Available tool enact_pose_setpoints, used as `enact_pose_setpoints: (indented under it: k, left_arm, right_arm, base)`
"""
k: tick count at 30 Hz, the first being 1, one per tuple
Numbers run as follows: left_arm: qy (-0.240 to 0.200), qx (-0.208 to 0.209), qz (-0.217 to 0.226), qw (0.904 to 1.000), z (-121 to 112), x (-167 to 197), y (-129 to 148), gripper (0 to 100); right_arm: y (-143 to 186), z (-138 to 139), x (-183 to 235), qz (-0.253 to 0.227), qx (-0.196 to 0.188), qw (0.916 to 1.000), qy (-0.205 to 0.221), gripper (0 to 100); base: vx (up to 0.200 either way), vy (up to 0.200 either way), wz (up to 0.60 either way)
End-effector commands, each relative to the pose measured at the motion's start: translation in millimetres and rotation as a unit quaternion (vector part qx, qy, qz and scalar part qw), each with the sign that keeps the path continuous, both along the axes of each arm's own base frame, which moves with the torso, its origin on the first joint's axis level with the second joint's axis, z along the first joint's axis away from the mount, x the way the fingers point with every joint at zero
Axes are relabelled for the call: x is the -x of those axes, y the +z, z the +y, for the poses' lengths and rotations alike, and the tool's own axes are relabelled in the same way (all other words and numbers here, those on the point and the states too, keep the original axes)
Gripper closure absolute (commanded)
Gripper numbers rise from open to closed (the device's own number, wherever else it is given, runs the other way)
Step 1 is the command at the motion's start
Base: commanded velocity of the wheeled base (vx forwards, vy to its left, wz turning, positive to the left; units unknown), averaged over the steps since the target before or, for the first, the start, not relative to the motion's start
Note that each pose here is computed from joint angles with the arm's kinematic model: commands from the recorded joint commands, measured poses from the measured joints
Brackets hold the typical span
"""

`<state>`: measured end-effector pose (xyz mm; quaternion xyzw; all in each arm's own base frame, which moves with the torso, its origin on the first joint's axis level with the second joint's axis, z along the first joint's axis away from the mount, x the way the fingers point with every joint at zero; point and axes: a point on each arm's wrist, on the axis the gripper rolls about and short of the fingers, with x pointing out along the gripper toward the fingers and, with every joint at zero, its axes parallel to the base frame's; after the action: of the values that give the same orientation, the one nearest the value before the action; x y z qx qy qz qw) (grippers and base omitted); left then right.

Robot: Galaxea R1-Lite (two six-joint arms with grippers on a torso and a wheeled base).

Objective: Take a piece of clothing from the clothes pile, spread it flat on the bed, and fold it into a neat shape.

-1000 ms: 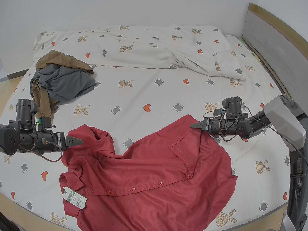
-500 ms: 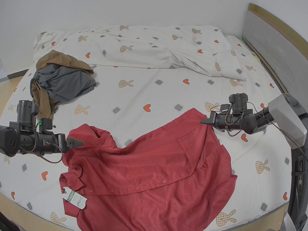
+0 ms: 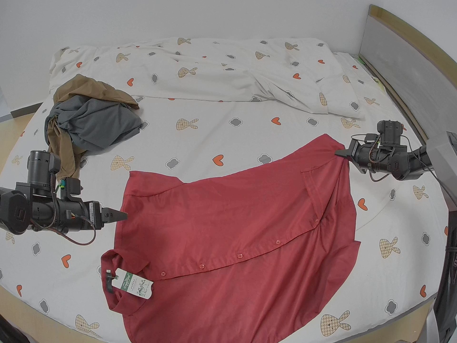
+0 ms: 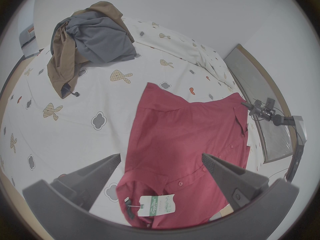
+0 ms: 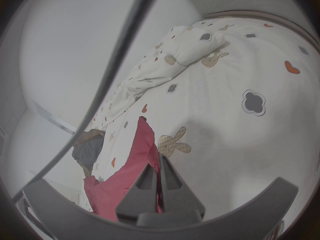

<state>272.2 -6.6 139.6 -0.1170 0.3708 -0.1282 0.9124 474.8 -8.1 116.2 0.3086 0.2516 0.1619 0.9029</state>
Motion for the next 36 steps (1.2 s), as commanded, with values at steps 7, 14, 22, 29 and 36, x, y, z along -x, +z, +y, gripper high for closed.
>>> enact_pose_setpoints:
  k: [7, 14, 22, 29, 36]
  left_arm:
    - [0.000, 0.001, 0.010, 0.9999, 0, -7, -11, 0]
    - [0.000, 0.002, 0.022, 0.9998, 0, -17, -27, 0]
    - [0.009, 0.012, -0.030, 0.9994, 11, -60, -51, 0]
    - [-0.036, 0.075, -0.040, 0.9957, 34, -82, -62, 0]
    - [-0.097, 0.047, -0.077, 0.9912, 65, -112, -87, 0]
  right_arm:
    - [0, -14, -2, -0.002, -0.001, 0.9999, -0.013, 100]
    - [2, -22, -2, -0.006, 0.000, 0.9998, -0.021, 0]
    - [16, -40, 16, -0.006, -0.002, 0.9991, -0.042, 0]
    - [40, -37, 61, -0.001, -0.012, 0.9997, -0.020, 0]
    - [94, -20, 152, -0.037, -0.025, 0.9987, 0.023, 0]
  base:
    - [0.000, 0.000, 0.00]
    - [0.000, 0.000, 0.00]
    - [0.000, 0.000, 0.00]
    - [0.000, 0.000, 0.00]
    - [0.000, 0.000, 0.00]
